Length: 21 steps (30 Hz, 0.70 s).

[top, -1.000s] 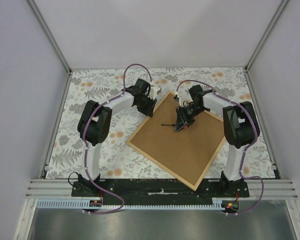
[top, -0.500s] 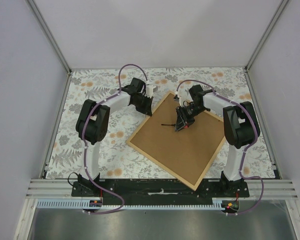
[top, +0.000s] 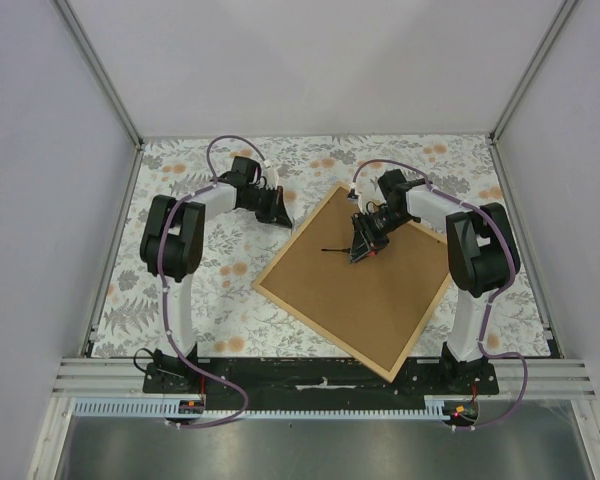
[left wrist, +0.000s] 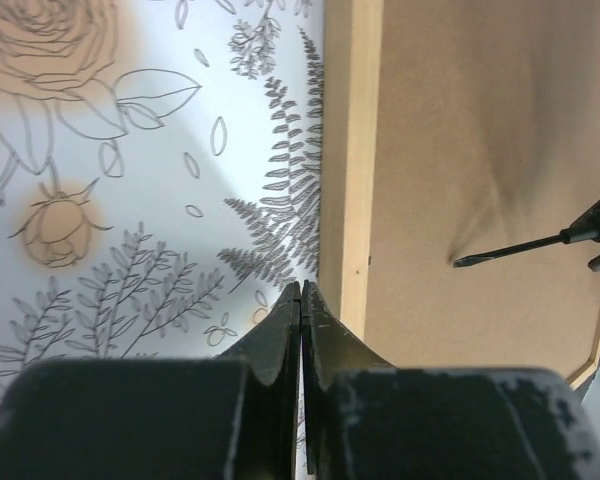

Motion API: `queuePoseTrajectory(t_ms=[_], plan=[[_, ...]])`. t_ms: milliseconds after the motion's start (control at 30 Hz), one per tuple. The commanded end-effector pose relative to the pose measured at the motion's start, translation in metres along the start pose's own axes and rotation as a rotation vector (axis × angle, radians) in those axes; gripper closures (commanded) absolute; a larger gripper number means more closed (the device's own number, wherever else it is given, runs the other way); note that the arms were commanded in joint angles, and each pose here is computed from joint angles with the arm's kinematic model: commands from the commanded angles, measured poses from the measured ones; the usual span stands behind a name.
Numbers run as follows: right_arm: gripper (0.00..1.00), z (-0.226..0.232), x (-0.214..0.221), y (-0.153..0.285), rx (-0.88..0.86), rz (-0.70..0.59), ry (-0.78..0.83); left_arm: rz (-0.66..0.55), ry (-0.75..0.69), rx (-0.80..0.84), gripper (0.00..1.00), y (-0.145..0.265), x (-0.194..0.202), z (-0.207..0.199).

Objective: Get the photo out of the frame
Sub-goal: Adjust the photo frame item on the photo frame, then release the photo frame item from the photo frame.

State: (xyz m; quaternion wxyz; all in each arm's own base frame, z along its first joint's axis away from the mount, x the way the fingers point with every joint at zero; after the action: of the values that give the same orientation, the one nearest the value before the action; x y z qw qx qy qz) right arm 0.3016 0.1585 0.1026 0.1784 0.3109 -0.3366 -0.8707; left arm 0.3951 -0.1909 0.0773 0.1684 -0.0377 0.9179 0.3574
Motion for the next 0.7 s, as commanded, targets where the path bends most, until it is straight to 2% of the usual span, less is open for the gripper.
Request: queuePoseTrajectory(t_ms=[0, 67, 100, 200, 233, 367, 667], plan=[[1.0, 0.008, -0.013, 0.009, -0.022, -0.043, 0.049, -0.01, 0.033, 0.028, 0.93, 0.004, -0.004, -0.006], [1.0, 0.008, -0.013, 0.01, -0.02, -0.044, 0.05, -0.033, 0.02, -0.014, 0.83, 0.007, -0.01, -0.008], [1.0, 0.007, -0.014, 0.011, -0.013, -0.045, 0.049, -0.047, 0.009, -0.044, 0.74, 0.008, -0.013, -0.008], [1.0, 0.003, -0.019, 0.015, 0.04, -0.053, 0.055, -0.064, -0.039, -0.112, 0.56, 0.007, -0.022, -0.013], [1.0, 0.001, -0.021, 0.017, 0.064, -0.061, 0.058, -0.068, -0.051, -0.119, 0.53, 0.006, -0.025, -0.016], [1.0, -0.01, -0.037, 0.025, 0.136, -0.091, 0.082, -0.046, -0.079, -0.131, 0.48, -0.009, -0.033, -0.022], [1.0, -0.053, -0.068, 0.033, 0.145, -0.159, -0.015, 0.006, -0.046, -0.069, 0.5, -0.044, -0.045, -0.018]])
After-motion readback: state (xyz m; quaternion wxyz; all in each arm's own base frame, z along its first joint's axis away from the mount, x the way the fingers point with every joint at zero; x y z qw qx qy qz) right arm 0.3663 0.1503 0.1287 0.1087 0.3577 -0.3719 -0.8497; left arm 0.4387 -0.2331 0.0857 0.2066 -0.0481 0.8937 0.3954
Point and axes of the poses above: each gripper's point midway between its finger pads, its own y axis back along the fingers, its own z axis along the line the jaws close on, x = y × z, the point moved 7 cm from there along y, back along the fingers, and after that the axes turned 14 degrees about y, right-handed, at the moved point
